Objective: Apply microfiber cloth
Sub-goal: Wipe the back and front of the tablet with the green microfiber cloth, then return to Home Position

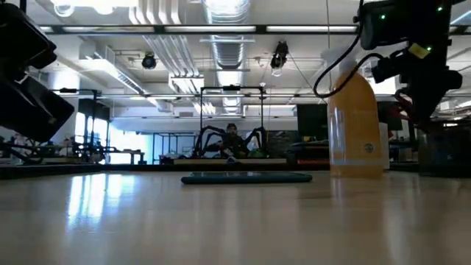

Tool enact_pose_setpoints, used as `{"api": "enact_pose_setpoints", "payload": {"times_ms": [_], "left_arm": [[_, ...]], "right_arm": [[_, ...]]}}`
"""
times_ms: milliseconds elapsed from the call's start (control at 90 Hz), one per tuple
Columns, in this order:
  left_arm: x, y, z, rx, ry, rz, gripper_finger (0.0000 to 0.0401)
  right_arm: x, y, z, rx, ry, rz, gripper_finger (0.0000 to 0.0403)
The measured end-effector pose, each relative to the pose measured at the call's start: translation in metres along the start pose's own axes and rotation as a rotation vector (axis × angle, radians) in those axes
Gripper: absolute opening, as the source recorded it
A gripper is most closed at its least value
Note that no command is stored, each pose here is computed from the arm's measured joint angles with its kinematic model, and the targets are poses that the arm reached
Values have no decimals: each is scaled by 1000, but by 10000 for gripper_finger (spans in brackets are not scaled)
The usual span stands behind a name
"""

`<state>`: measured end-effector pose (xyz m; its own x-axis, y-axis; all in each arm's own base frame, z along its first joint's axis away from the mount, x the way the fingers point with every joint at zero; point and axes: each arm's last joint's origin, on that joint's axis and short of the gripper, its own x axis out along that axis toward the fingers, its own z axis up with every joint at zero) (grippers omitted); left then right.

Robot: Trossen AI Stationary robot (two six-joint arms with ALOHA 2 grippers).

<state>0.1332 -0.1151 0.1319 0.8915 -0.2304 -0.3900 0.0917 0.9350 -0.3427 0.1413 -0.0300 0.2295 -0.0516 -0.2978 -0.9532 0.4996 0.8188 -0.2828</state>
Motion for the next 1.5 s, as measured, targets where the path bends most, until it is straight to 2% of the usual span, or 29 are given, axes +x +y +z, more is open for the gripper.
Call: {"api": "enact_pose_setpoints", "payload": {"times_ms": [89, 211, 300, 433, 511, 600, 722, 833, 900, 1033, 1111, 1311, 1400, 1500], "left_arm": [[0, -1, 2, -5, -19, -7, 59], [1, -2, 7, 33, -63, -20, 59], [3, 1, 12, 55, -95, -5, 59], [6, 10, 21, 98, -132, 33, 59], [9, 17, 29, 116, -143, 10, 59], [13, 30, 40, 125, -175, 2, 59], [15, 50, 51, 139, -216, 106, 59], [13, 56, 60, 199, -273, 140, 59], [10, 53, 64, 271, -332, 105, 54], [-2, 53, 64, 355, -441, 51, 22], [-12, 59, 56, 352, -490, 63, 5], [-21, 66, 61, 342, -547, 124, 4], [-25, 68, 63, 360, -554, 145, 1], [-27, 72, 63, 370, -547, 178, 1]], "right_arm": [[-7, 1, -3, 71, -23, 70, 0], [-14, 9, -15, 93, -32, 140, 0], [-20, 13, -23, 92, -68, 170, 0], [-27, 21, -36, 59, -96, 279, 0], [-29, 27, -41, 23, -142, 334, 0], [-32, 31, -45, -26, -229, 434, 0], [-30, 38, -45, -125, -380, 627, 0], [-23, 44, -42, -185, -598, 729, 0], [-20, 49, -38, -240, -765, 773, 0], [-18, 55, -33, -338, -1090, 792, 0], [-16, 55, -31, -374, -1197, 772, 0], [-11, 50, -30, -366, -1244, 732, 0], [-11, 43, -30, -399, -1277, 727, 0], [-7, 36, -23, -363, -1265, 720, 0]]}}
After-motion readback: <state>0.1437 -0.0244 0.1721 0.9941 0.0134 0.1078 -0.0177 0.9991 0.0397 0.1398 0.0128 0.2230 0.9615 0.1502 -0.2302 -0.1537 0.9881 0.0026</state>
